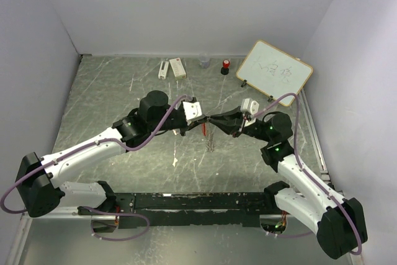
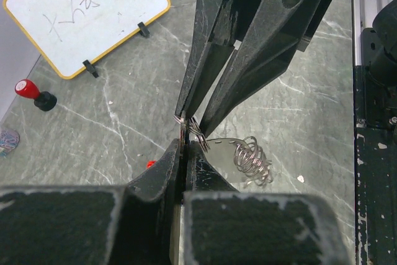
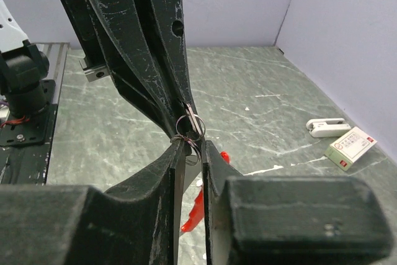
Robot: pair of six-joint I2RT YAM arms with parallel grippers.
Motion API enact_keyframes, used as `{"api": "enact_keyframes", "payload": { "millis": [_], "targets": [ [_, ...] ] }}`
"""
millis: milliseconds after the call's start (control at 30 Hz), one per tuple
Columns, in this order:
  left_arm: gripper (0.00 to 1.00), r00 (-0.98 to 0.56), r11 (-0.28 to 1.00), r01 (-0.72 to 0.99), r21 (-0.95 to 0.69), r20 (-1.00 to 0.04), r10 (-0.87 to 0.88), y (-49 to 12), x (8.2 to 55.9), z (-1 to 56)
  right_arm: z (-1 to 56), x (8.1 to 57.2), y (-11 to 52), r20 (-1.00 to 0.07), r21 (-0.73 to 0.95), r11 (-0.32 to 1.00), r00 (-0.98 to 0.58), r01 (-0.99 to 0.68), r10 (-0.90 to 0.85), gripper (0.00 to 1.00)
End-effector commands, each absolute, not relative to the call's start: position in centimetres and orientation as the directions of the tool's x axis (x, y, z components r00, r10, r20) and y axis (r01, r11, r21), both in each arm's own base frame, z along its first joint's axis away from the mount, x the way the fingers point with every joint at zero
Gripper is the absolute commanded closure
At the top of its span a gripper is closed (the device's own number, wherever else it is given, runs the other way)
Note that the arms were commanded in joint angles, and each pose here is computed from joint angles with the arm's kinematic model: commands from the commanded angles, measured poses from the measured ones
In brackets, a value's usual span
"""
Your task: Put the keys on the keyring
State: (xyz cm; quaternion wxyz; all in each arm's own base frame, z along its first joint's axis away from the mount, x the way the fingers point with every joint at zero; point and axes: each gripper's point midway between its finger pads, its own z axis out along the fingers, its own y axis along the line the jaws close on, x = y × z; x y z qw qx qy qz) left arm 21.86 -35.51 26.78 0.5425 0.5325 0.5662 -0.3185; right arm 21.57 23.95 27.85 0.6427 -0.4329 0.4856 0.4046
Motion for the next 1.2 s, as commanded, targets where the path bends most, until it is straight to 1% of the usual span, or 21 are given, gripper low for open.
{"api": "enact_keyframes", "payload": {
  "millis": [0, 167, 533, 633, 667, 700, 733, 800, 900, 1033, 1167],
  "targets": [
    [0.93, 0.219, 0.223, 0.940, 0.259, -0.957, 0.191, -36.0, 22.0, 30.1, 28.9, 21.2, 24.2, -0.965, -0.201, 0.275, 0.239, -0.940, 0.110, 0.84],
    [0.93, 0.221, 0.227, 0.938, 0.261, -0.957, 0.189, -36.0, 22.1, 30.2, 28.6, 21.2, 24.3, -0.967, -0.196, 0.274, 0.232, -0.942, 0.106, 0.86],
    [0.93, 0.229, 0.236, 0.934, 0.268, -0.957, 0.178, -36.0, 22.2, 30.7, 28.3, 21.1, 24.5, -0.971, -0.178, 0.258, 0.212, -0.950, 0.110, 0.83],
    [0.93, 0.228, 0.236, 0.934, 0.267, -0.957, 0.177, -36.1, 22.2, 30.7, 28.4, 21.1, 24.5, -0.970, -0.180, 0.262, 0.215, -0.948, 0.114, 0.91],
    [0.93, 0.227, 0.237, 0.935, 0.266, -0.958, 0.178, -36.1, 22.2, 30.6, 28.5, 21.0, 24.5, -0.969, -0.182, 0.263, 0.218, -0.947, 0.116, 0.96],
    [0.93, 0.225, 0.238, 0.935, 0.263, -0.958, 0.178, -36.1, 22.2, 30.6, 28.6, 21.0, 24.5, -0.969, -0.182, 0.267, 0.220, -0.946, 0.118, 1.00],
    [0.93, 0.223, 0.242, 0.934, 0.263, -0.958, 0.179, -36.0, 22.3, 30.5, 28.6, 21.1, 24.4, -0.969, -0.181, 0.271, 0.219, -0.946, 0.118, 1.00],
    [0.93, 0.220, 0.263, 0.928, 0.263, -0.958, 0.182, -35.8, 22.6, 30.5, 28.7, 21.1, 24.4, -0.969, -0.179, 0.276, 0.219, -0.944, 0.118, 1.00],
    [0.93, 0.202, 0.328, 0.909, 0.259, -0.959, 0.197, -35.2, 23.5, 30.4, 29.2, 20.9, 24.2, -0.966, -0.181, 0.288, 0.226, -0.940, 0.128, 1.00],
    [0.93, 0.186, 0.417, 0.871, 0.260, -0.960, 0.212, -34.1, 24.8, 30.2, 30.2, 21.0, 23.5, -0.956, -0.185, 0.347, 0.250, -0.919, 0.153, 1.00],
    [0.93, 0.170, 0.419, 0.872, 0.252, -0.960, 0.222, -34.0, 24.9, 29.3, 31.3, 20.9, 22.9, -0.944, -0.188, 0.387, 0.275, -0.903, 0.183, 1.00]
  ]
}}
